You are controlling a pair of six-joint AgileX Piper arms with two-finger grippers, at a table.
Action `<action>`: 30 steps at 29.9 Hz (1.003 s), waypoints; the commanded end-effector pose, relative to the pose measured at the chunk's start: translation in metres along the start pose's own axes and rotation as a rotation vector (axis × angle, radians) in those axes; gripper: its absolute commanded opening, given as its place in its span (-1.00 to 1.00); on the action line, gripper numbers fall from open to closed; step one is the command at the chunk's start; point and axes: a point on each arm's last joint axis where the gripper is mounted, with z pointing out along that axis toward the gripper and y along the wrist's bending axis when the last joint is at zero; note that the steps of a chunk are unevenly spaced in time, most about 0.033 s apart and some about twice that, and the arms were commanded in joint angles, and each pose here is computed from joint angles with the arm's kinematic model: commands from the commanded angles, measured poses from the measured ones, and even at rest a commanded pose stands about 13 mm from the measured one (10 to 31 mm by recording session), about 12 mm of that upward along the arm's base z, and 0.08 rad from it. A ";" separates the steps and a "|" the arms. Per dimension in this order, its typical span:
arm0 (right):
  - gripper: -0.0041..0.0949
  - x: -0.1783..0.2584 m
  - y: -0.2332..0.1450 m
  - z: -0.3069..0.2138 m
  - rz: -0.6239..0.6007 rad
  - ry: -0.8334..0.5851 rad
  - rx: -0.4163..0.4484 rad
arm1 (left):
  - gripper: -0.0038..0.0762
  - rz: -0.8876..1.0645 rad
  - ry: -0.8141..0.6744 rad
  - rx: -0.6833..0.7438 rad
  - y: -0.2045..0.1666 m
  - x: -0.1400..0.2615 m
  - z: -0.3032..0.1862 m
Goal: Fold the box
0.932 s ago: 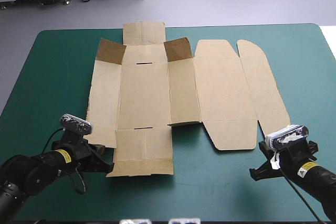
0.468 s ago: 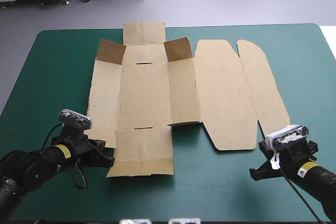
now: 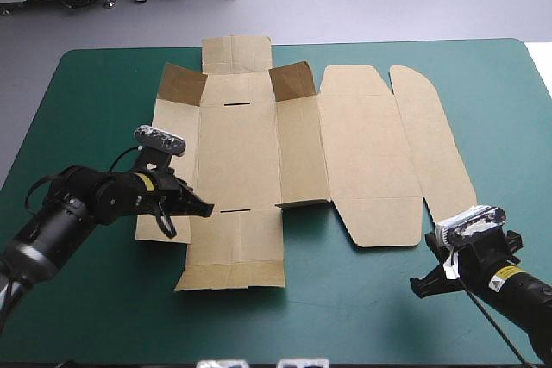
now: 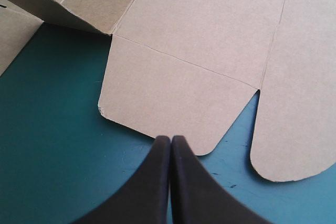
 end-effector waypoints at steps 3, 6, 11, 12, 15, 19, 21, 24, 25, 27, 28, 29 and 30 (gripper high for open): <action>-0.95 -0.013 -0.001 -0.004 -0.007 -0.081 0.011 | -0.92 -0.026 -0.099 0.013 0.003 -0.033 -0.003; -0.95 -0.012 -0.001 -0.004 -0.006 -0.079 0.011 | -0.92 -0.052 -0.124 0.021 0.014 -0.036 -0.003; -0.95 -0.012 -0.001 -0.004 -0.006 -0.079 0.011 | -0.87 -0.118 -0.084 0.034 0.051 -0.027 -0.009; -0.95 -0.012 -0.001 -0.004 -0.006 -0.079 0.011 | -0.87 -0.147 -0.069 0.031 0.060 -0.024 -0.011; -0.95 -0.013 -0.001 -0.004 -0.006 -0.083 0.012 | -0.87 -0.211 -0.058 0.016 0.087 -0.015 -0.018; -0.95 -0.013 -0.001 -0.004 -0.006 -0.083 0.012 | -0.87 -0.309 -0.076 -0.035 0.116 -0.004 -0.028; -0.95 -0.013 -0.001 -0.004 -0.006 -0.083 0.012 | -0.87 -0.339 -0.093 -0.059 0.129 0.001 -0.034; -0.95 -0.013 -0.001 -0.004 -0.006 -0.083 0.012 | -0.87 -0.372 -0.117 -0.085 0.145 0.009 -0.042; -0.95 -0.013 -0.001 -0.004 -0.006 -0.083 0.012 | -0.87 -0.380 -0.122 -0.095 0.149 0.011 -0.044; -0.95 -0.013 -0.001 -0.004 -0.006 -0.083 0.012 | -0.87 -0.399 -0.123 -0.111 0.157 0.017 -0.049; -0.95 -0.013 -0.001 -0.004 -0.006 -0.083 0.012 | -0.87 -0.410 -0.124 -0.109 0.160 0.019 -0.051; -0.95 -0.013 -0.001 -0.004 -0.006 -0.083 0.012 | -0.87 -0.437 -0.131 -0.111 0.164 0.022 -0.053; -0.95 -0.013 -0.001 -0.004 -0.006 -0.083 0.012 | -0.87 -0.455 -0.137 -0.112 0.166 0.023 -0.054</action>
